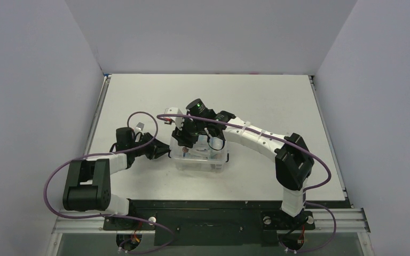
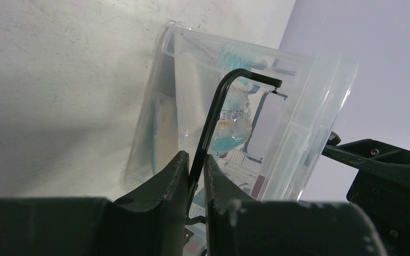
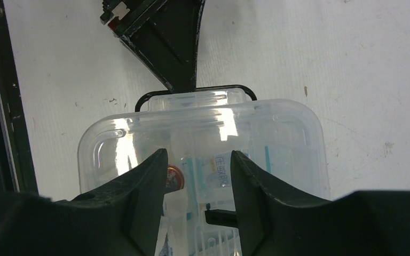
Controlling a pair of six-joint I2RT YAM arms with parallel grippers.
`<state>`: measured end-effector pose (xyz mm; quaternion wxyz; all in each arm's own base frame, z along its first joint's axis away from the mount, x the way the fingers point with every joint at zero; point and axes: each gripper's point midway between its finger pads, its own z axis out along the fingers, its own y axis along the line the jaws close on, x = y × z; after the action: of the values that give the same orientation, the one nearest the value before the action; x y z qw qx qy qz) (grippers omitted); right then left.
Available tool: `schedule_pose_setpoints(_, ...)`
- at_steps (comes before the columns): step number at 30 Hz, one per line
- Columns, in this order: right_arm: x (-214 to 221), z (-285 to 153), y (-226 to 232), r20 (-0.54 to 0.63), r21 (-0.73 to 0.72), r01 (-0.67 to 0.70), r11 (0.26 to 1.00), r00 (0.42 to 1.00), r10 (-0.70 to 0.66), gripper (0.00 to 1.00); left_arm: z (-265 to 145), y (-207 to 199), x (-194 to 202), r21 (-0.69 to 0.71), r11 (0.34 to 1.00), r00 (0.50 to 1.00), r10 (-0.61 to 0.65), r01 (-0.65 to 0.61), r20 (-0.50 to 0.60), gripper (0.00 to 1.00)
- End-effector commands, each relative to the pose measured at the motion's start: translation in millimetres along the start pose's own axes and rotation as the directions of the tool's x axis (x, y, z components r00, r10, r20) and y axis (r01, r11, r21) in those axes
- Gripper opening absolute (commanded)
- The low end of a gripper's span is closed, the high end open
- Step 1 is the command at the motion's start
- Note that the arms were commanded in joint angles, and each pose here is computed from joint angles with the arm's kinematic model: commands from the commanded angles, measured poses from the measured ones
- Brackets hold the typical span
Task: Organize the medicine kit
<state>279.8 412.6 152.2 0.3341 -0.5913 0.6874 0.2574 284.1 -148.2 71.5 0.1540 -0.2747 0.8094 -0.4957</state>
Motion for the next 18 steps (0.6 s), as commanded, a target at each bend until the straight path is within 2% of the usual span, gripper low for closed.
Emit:
schedule_pose_setpoints(1, 23.8, 8.9, 0.5, -0.056, -0.007, -0.014, 1.000, 0.998, 0.013, 0.43, -2.8, -21.6, -6.9, 0.046, 0.997, 0.998, 0.062, -0.062, 0.016, 0.08)
schedule_pose_setpoints(8, 25.2, 6.3, -0.5, -0.059, 0.001, -0.016, 1.000, 0.998, 0.016, 0.42, -7.3, -30.9, -9.1, 0.049, 0.995, 0.996, 0.089, -0.090, 0.030, 0.03)
schedule_pose_setpoints(18, 27.7, 5.8, 0.0, -0.067, 0.007, -0.026, 1.000, 0.997, 0.027, 0.42, -15.4, -43.2, -8.4, 0.046, 0.990, 0.991, 0.132, -0.133, 0.036, 0.01)
